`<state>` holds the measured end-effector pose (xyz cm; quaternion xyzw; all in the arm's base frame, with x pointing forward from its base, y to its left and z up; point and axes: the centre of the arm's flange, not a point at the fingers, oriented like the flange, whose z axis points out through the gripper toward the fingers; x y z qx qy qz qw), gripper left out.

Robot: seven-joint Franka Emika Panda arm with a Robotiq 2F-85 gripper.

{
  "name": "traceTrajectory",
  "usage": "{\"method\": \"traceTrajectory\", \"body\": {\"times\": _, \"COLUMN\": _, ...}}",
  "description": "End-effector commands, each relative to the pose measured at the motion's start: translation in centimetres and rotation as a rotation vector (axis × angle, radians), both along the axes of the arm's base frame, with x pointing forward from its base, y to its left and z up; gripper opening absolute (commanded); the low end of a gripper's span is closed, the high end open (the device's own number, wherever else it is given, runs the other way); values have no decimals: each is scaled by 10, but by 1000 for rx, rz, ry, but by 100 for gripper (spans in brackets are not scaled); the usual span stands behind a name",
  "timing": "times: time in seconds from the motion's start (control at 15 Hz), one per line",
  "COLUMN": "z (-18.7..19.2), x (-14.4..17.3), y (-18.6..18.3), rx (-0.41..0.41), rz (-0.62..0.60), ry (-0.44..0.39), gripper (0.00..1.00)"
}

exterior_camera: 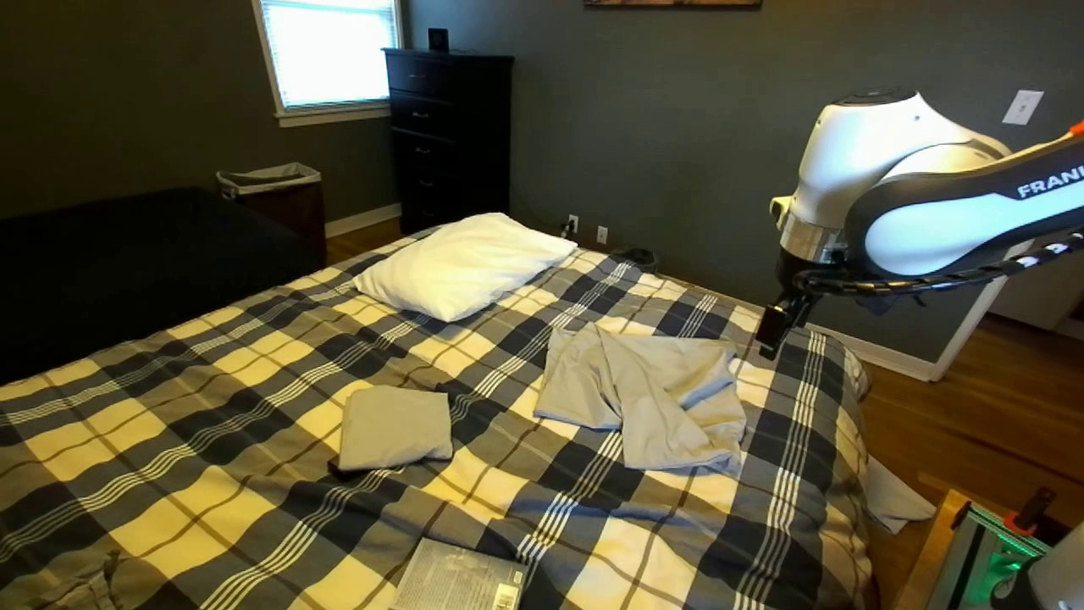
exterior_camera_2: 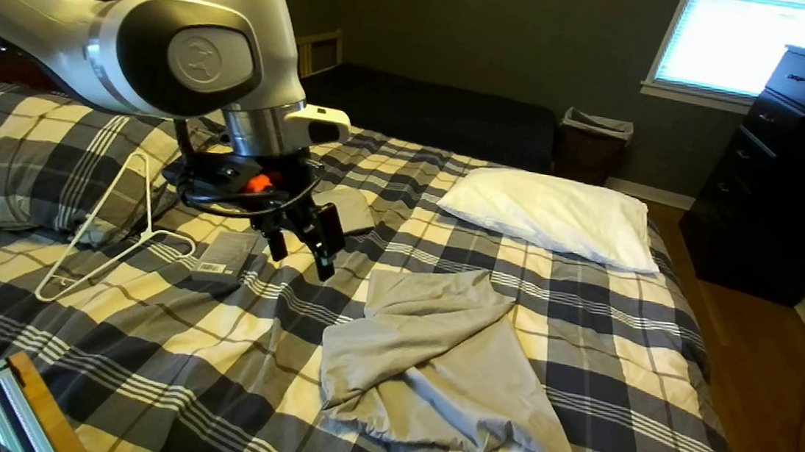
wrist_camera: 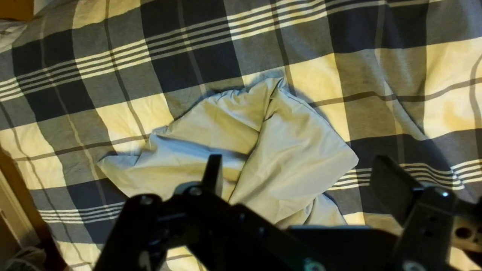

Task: Completely fold the sheet

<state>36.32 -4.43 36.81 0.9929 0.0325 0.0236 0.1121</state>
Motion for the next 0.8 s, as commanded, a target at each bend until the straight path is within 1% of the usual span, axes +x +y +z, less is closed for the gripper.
{"method": "traceTrajectory", "body": {"times": 0.0, "z": -5, "x": 12, "y": 14, "rx": -20, "rz": -173, "ry": -16, "gripper": 100}}
{"method": "traceTrajectory", "body": {"times": 0.13, "z": -30, "x": 39, "y": 32, "rx": -36, "rz": -276, "ry": -40, "gripper": 100}}
{"method": "traceTrajectory", "body": {"times": 0.2, "z": -42, "x": 48, "y": 41, "rx": -41, "rz": -328, "ry": -37, "gripper": 100}}
{"method": "traceTrajectory", "body": {"times": 0.27, "z": -60, "x": 60, "y": 53, "rx": -56, "rz": -374, "ry": -31, "gripper": 100}}
{"method": "traceTrajectory", "body": {"times": 0.47, "z": -102, "x": 80, "y": 74, "rx": -113, "rz": -504, "ry": 0, "gripper": 100}}
{"method": "traceTrajectory", "body": {"times": 0.6, "z": -128, "x": 94, "y": 81, "rx": -165, "rz": -581, "ry": 19, "gripper": 100}}
{"method": "traceTrajectory", "body": {"times": 0.73, "z": -149, "x": 108, "y": 83, "rx": -186, "rz": -528, "ry": 63, "gripper": 100}}
